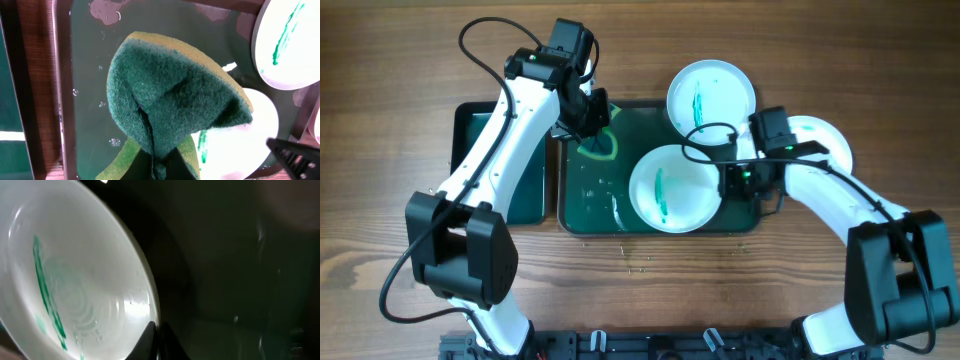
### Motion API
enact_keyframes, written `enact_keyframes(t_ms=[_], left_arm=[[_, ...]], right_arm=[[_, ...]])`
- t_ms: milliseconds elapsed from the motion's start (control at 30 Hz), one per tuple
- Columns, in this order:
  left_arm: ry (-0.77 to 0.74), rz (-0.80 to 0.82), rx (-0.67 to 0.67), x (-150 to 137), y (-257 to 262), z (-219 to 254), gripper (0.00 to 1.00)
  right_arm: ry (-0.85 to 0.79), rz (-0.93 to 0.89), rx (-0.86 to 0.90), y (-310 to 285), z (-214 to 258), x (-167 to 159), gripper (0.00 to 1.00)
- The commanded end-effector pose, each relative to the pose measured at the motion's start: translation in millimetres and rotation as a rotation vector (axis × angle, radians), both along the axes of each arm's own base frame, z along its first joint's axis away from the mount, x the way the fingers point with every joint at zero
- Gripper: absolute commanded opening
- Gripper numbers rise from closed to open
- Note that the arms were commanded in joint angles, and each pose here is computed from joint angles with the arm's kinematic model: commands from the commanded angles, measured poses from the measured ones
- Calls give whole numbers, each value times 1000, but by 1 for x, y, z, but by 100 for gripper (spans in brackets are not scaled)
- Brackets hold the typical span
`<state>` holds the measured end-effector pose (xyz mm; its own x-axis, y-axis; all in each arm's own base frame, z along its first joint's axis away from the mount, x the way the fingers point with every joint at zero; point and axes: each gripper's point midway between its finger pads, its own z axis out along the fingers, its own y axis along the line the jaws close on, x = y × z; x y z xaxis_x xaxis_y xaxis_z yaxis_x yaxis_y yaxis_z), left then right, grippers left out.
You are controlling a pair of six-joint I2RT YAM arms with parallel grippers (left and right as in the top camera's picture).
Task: Clean dirty plates on tray and stack at the side
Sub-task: 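Grip the lower-right plate rim with the right gripper, drag it left, then bring the sponge with the left gripper onto the dragged plate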
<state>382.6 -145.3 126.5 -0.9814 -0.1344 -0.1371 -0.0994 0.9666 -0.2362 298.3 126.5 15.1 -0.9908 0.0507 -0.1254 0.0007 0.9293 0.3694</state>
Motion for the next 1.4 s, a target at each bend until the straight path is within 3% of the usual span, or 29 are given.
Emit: enact_keyframes(t_ms=[0, 467, 733, 867, 1033, 1167, 1300, 1367], left_arm=[[-4, 8, 0, 0, 0, 1, 4], [-1, 7, 0, 0, 0, 1, 4], [-2, 8, 0, 0, 0, 1, 4], [1, 5, 1, -1, -1, 0, 4], [8, 6, 3, -2, -1, -2, 4], [31, 18, 8, -3, 0, -8, 4], [51, 35, 10, -4, 0, -12, 4], [69, 59, 11, -7, 0, -14, 4]], right_arm=[[56, -53, 47, 17, 2, -5, 4], [-59, -53, 120, 79, 13, 12, 4], [-31, -32, 150, 90, -6, 15, 4], [-40, -61, 140, 88, -7, 19, 20], [-62, -90, 146, 89, -6, 27, 25], [-39, -105, 148, 90, -14, 26, 24], [-27, -118, 159, 91, -17, 27, 8], [-21, -134, 161, 91, -17, 27, 4]])
